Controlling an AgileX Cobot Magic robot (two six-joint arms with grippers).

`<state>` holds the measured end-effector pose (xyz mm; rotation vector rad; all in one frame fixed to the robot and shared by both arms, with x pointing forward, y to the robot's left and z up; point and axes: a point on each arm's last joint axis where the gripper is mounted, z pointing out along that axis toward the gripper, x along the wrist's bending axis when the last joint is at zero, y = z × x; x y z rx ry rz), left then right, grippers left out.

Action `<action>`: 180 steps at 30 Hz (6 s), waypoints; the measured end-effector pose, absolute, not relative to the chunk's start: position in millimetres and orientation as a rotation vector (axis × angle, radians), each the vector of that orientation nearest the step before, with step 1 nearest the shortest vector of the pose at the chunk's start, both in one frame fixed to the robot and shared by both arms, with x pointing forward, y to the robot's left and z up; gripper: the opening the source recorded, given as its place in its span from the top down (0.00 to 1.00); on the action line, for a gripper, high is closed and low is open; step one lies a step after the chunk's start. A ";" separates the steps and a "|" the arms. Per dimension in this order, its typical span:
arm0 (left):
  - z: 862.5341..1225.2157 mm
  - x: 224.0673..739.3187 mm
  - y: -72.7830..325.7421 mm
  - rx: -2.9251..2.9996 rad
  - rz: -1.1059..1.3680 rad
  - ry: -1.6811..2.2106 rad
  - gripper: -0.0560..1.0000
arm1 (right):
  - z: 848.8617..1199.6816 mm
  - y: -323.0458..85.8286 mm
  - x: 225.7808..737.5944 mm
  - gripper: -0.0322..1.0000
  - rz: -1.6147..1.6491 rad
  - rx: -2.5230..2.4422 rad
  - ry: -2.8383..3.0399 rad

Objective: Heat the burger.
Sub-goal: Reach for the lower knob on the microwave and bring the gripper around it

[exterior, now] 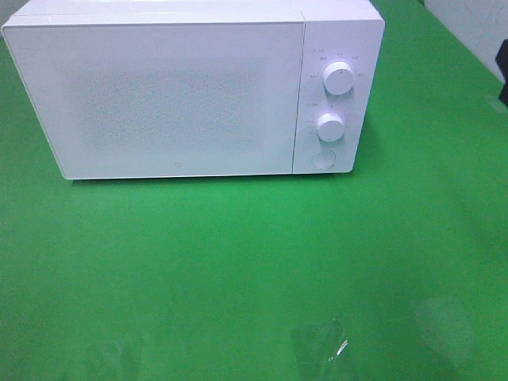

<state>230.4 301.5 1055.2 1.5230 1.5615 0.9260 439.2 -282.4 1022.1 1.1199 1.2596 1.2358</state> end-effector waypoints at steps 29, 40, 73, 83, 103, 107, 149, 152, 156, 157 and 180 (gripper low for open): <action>1055.2 230.4 301.5 1.523 0.926 1.562 0.01 | 946.5 -178.5 441.3 0.23 1.124 1.103 1.410; 1055.2 230.4 301.5 1.523 0.926 1.562 0.01 | 933.4 -154.2 460.2 0.23 1.101 1.120 1.423; 1055.2 230.4 301.5 1.523 0.926 1.562 0.01 | 922.2 -130.8 520.8 0.23 1.099 1.168 1.310; 1055.2 230.4 301.5 1.523 0.926 1.562 0.01 | 899.9 -128.9 543.8 0.23 1.068 1.192 1.328; 1055.2 230.4 301.5 1.523 0.926 1.562 0.01 | 890.0 -128.2 555.8 0.23 1.093 1.208 1.336; 1055.2 230.4 301.5 1.523 0.926 1.562 0.01 | 888.8 -130.5 557.6 0.23 1.090 1.216 1.339; 1055.2 230.4 301.5 1.523 0.926 1.562 0.01 | 881.6 -129.3 559.5 0.44 1.066 1.200 1.354; 1055.2 230.4 301.5 1.523 0.926 1.562 0.01 | 881.5 -128.3 559.0 0.56 1.068 1.198 1.357; 1055.2 230.4 301.5 1.523 0.926 1.562 0.01 | 881.5 -128.2 559.0 0.56 1.069 1.197 1.358; 1055.2 230.4 301.5 1.523 0.926 1.562 0.01 | 881.5 -127.6 558.6 0.56 1.070 1.196 1.360; 1055.2 230.4 301.5 1.523 0.926 1.562 0.01 | 880.8 -126.3 557.1 0.56 1.610 1.743 0.959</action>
